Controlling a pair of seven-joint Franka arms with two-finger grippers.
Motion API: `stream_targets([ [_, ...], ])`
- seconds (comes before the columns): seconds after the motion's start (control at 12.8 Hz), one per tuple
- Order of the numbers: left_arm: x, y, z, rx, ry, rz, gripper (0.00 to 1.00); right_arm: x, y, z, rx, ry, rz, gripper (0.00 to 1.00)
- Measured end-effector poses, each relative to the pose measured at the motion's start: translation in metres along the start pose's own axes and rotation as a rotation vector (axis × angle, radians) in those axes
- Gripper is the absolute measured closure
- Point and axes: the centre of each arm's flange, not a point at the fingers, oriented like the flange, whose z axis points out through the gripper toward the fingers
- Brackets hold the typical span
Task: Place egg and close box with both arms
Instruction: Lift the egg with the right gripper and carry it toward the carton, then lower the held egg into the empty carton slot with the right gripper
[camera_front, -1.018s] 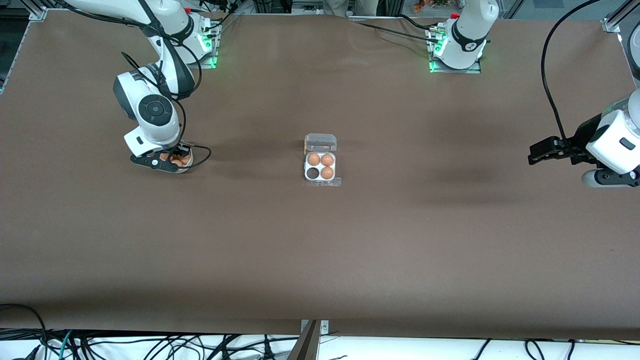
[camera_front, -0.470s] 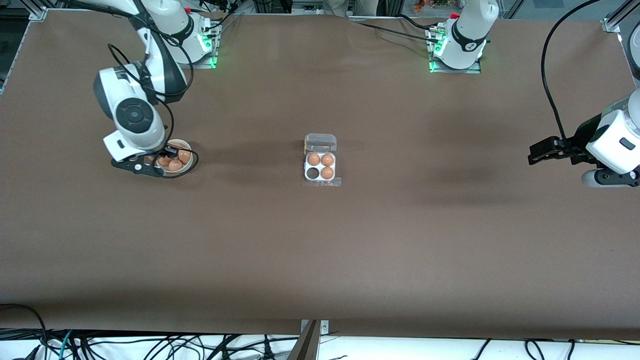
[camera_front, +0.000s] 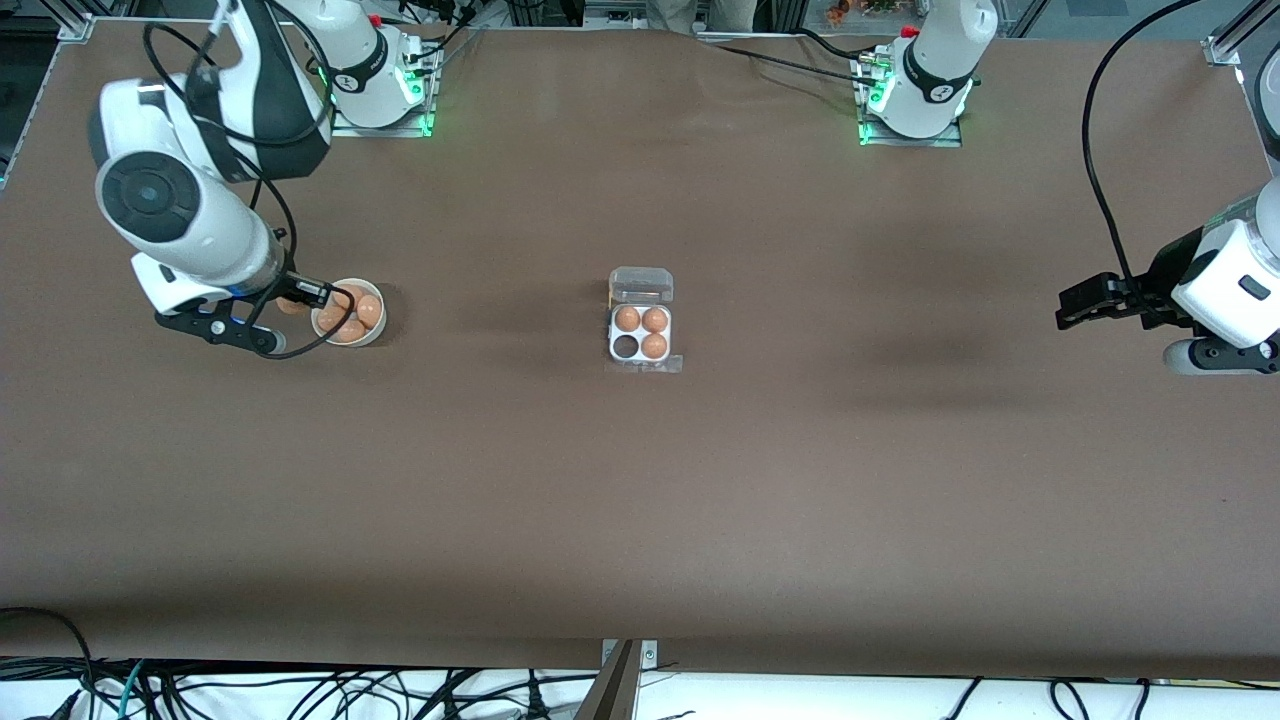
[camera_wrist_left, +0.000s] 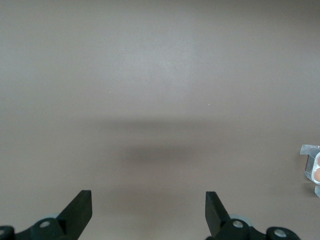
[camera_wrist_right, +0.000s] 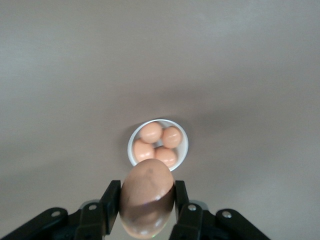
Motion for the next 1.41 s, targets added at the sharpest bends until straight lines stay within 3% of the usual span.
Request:
stream_targets([
  [0.39,0.000,0.000,0.000,0.000,0.000,0.000,0.00,-0.007,-0.015,-0.087,0.166,0.015,0.006,0.51],
  [0.71,0.000,0.000,0.000,0.000,0.000,0.001,0.00,-0.020,-0.062,-0.113,0.205,0.026,0.002,0.51],
  [0.94,0.000,0.000,0.000,0.000,0.000,0.001,0.00,-0.026,-0.135,-0.095,0.210,0.003,0.029,0.51],
  [1.41,0.000,0.000,0.000,0.000,0.000,0.001,0.00,-0.016,-0.238,-0.012,0.267,0.001,0.102,0.51],
])
